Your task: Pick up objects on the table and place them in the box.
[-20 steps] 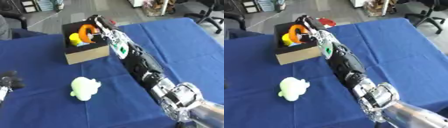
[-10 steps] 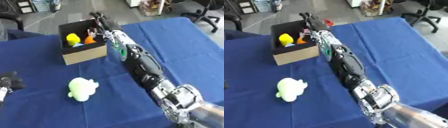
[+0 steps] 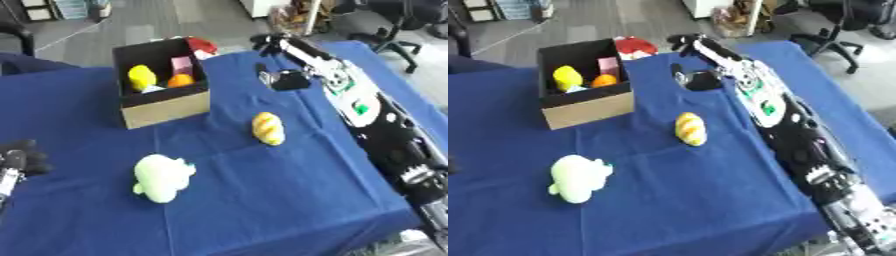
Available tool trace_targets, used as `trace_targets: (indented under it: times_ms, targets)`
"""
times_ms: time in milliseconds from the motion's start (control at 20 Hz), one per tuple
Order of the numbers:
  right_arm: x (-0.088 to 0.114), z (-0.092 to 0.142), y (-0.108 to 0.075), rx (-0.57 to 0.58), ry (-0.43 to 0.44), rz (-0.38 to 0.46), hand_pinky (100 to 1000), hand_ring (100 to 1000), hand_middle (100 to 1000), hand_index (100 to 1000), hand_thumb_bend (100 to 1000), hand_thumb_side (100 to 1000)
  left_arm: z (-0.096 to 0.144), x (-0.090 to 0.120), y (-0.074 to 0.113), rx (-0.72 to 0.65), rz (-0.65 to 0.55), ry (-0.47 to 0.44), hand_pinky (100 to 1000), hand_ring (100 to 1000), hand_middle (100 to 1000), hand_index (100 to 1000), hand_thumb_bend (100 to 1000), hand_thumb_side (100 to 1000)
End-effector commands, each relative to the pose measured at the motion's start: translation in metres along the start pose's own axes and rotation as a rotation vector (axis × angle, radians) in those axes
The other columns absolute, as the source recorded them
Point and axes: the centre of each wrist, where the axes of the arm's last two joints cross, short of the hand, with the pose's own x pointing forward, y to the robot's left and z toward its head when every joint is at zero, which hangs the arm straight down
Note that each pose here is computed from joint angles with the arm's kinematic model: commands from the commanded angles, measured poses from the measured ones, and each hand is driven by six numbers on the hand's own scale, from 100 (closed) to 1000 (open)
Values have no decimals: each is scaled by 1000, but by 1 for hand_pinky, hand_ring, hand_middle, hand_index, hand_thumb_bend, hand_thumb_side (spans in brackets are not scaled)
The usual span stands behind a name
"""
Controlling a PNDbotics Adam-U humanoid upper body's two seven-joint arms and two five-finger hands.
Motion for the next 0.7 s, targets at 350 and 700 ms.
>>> trace_targets:
  times_ms: [350,700]
  targets:
    - [-49,45,16,208,182,-28,861,828,858,966,100,211,-1,7,7,8,-37,-17,763,608,597,783,158,621]
    - [-46,30,19,179,172,-16,862,833,868,969,100,235,-1,6,7,6,-35,-17,764,608,597,784,157,622]
